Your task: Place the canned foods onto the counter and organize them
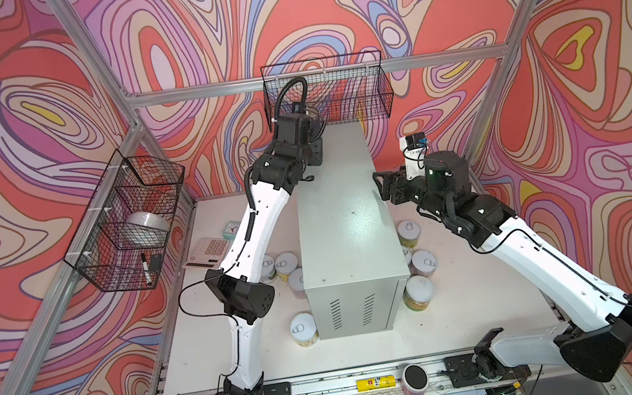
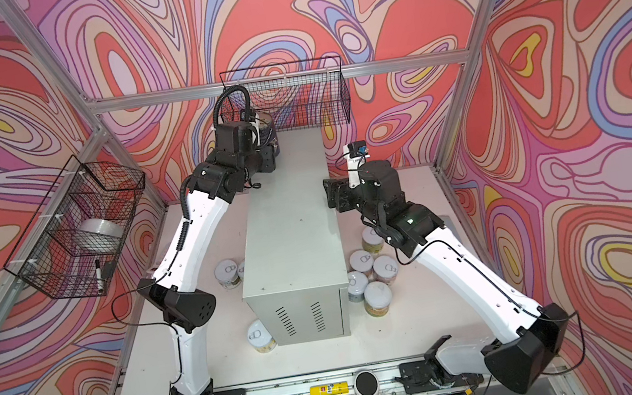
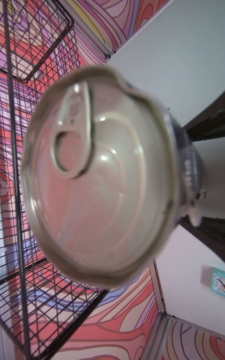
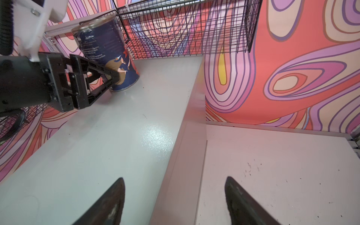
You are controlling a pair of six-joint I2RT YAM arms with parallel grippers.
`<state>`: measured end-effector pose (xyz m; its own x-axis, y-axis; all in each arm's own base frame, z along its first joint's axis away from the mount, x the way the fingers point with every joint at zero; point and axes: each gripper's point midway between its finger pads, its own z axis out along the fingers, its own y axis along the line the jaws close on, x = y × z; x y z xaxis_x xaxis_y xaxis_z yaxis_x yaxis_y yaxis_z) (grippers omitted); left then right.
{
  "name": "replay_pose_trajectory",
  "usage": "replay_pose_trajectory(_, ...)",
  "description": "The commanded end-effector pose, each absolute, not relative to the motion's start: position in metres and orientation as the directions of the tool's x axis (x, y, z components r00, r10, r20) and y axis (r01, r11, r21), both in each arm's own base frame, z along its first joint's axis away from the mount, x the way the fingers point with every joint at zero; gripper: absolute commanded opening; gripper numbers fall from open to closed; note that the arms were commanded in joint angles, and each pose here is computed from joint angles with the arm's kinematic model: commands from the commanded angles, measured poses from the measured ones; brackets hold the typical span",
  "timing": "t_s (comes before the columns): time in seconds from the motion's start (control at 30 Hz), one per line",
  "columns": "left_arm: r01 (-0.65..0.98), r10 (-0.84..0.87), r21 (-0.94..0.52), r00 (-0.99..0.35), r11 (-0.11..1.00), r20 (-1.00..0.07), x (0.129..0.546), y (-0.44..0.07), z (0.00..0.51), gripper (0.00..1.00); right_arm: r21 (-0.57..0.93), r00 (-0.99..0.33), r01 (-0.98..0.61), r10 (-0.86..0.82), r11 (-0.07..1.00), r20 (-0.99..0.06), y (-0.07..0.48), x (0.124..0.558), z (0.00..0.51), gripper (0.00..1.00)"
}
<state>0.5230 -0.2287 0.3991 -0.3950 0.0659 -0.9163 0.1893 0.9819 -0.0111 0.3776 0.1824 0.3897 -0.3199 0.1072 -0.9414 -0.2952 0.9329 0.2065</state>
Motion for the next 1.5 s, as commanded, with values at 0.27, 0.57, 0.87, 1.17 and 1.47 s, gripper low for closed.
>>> replay_pose_trajectory(0.27, 0.252, 0.047, -0.043, -0.342, 0.967, -0.938, 0.525, -0.238, 0.418, 0.75, 0.208, -0.286, -0.293, 0.122, 0.933, -0.95, 0.183, 0.381, 0.403, 0.83)
replay_pose_trajectory(0.57, 0.276, 0.079, -0.008, -0.302, 0.961, -0.95, 0.504, -0.228, 0.445, 1.0, 0.098, -0.24, -0.009, 0.093, 0.995, -0.966, 0.115, 0.364, 0.401, 0.9)
replay_pose_trajectory(0.87, 0.294, 0.034, -0.055, -0.287, 0.954, -0.957, 0.453, -0.208, 0.482, 1.0, 0.088, -0.437, 0.125, 0.134, 0.988, -0.889, 0.076, 0.311, 0.33, 0.96)
replay_pose_trajectory(1.17, 0.304, 0.108, 0.013, -0.296, 0.953, -0.949, 0.373, -0.217, 0.476, 1.0, 0.193, -0.663, 0.11, 0.217, 0.975, -0.716, 0.083, 0.261, 0.246, 0.98)
replay_pose_trajectory(1.47, 0.25, -0.033, -0.114, -0.31, 0.962, -0.95, 0.306, -0.183, 0.445, 1.0, 0.243, -0.783, 0.131, 0.251, 0.961, -0.569, 0.087, 0.221, 0.182, 0.98)
